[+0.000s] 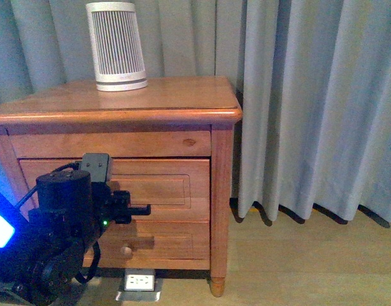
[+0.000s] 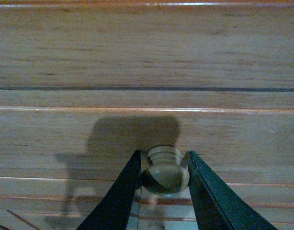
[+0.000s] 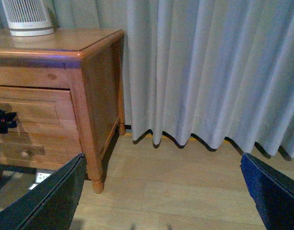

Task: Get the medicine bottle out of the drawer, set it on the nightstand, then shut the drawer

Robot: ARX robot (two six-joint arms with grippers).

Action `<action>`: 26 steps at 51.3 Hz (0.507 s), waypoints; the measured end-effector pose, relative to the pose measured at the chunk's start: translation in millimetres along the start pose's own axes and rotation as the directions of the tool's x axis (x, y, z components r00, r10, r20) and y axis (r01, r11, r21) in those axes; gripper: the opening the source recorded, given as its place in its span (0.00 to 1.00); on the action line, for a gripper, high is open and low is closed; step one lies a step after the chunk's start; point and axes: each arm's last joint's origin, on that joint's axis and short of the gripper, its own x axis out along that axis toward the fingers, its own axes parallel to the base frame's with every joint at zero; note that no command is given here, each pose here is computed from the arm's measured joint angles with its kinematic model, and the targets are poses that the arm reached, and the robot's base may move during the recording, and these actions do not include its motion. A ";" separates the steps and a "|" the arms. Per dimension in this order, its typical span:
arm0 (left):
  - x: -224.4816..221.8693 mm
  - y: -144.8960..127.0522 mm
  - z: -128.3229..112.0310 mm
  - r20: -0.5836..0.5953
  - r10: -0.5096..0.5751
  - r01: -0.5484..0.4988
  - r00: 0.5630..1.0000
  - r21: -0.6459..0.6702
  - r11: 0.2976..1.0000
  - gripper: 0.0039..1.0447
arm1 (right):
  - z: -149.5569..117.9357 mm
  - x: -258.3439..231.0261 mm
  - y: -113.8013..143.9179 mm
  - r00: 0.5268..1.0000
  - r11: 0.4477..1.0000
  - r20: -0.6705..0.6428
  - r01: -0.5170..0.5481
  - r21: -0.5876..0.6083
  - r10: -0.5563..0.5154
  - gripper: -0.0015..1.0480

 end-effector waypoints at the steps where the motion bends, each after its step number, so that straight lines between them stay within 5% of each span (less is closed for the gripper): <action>1: -0.6 0.0 -0.6 0.000 -0.001 0.001 1.000 0.000 1.000 0.24 | 0.0 0.0 0.0 1.000 1.000 0.000 0.000 0.000 0.000 0.93; 26: -107.3 -11.3 -13.6 -0.099 0.027 -0.024 0.995 0.033 0.999 0.23 | 0.0 0.0 0.0 1.000 1.000 0.000 0.000 0.000 0.000 0.93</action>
